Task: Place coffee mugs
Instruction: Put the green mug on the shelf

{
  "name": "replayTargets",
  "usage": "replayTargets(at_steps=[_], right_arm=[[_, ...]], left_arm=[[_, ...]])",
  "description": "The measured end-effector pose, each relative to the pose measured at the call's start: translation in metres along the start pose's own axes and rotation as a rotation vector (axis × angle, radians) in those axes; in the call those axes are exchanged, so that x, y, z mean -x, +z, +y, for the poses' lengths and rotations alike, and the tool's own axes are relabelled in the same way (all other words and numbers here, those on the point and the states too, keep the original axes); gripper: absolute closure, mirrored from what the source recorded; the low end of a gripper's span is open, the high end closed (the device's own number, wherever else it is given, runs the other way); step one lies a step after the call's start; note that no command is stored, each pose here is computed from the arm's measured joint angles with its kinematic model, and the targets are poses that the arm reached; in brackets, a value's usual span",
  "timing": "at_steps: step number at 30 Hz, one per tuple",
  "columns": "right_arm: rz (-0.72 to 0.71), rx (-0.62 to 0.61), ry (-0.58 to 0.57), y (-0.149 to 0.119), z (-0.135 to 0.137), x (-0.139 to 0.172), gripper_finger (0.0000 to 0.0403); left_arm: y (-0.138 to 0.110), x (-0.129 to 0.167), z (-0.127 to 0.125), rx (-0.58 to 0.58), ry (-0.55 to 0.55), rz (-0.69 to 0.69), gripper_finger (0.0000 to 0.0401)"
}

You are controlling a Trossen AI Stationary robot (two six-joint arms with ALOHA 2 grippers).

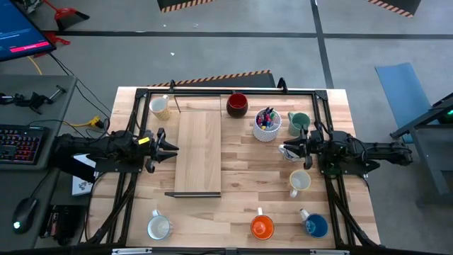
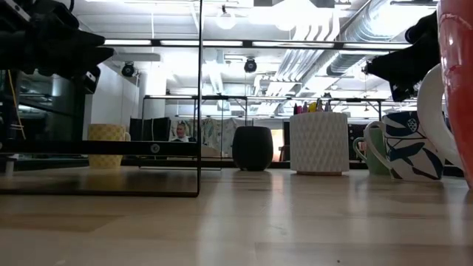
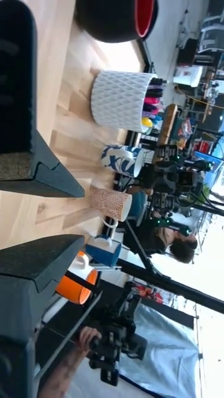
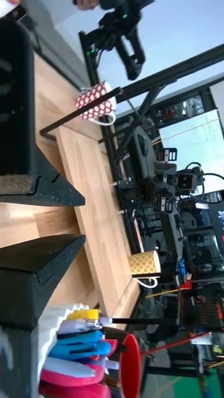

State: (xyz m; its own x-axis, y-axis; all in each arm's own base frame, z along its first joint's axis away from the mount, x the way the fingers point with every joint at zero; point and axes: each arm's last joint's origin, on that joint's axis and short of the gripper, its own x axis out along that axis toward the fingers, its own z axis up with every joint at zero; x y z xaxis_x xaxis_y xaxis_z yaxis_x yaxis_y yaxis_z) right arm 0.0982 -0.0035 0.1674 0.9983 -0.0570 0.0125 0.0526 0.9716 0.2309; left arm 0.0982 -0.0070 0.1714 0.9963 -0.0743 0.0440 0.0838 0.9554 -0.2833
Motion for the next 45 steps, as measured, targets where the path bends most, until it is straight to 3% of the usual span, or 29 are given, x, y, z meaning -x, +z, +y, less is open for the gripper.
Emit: replayTargets(at_steps=[9, 20, 30, 40, 45], right_arm=[[0.002, -0.082, 0.0, -0.0002, 0.0, 0.0, 0.0336], [-0.017, 0.012, -0.05, 0.0009, -0.0013, 0.0001, 0.0336], [-0.019, 0.058, -0.062, 0.0011, -0.0017, 0.0001, 0.0336], [-0.019, 0.057, -0.062, 0.0011, -0.0017, 0.0001, 0.0336], [-0.019, 0.058, -0.062, 0.001, -0.0017, 0.0001, 0.0336]], left_arm=[[-0.0003, 0.0, 0.0001, 0.006, 0.001, 0.003, 0.0304], [0.0014, 0.0004, 0.0044, -0.014, 0.155, -0.046, 0.0304], [0.0015, 0.0004, 0.0047, -0.041, 0.165, -0.046, 0.0304], [0.0013, 0.0004, 0.0045, -0.212, 0.16, -0.029, 0.0304], [0.0013, 0.0004, 0.0045, -0.2, 0.162, -0.031, 0.0304]])
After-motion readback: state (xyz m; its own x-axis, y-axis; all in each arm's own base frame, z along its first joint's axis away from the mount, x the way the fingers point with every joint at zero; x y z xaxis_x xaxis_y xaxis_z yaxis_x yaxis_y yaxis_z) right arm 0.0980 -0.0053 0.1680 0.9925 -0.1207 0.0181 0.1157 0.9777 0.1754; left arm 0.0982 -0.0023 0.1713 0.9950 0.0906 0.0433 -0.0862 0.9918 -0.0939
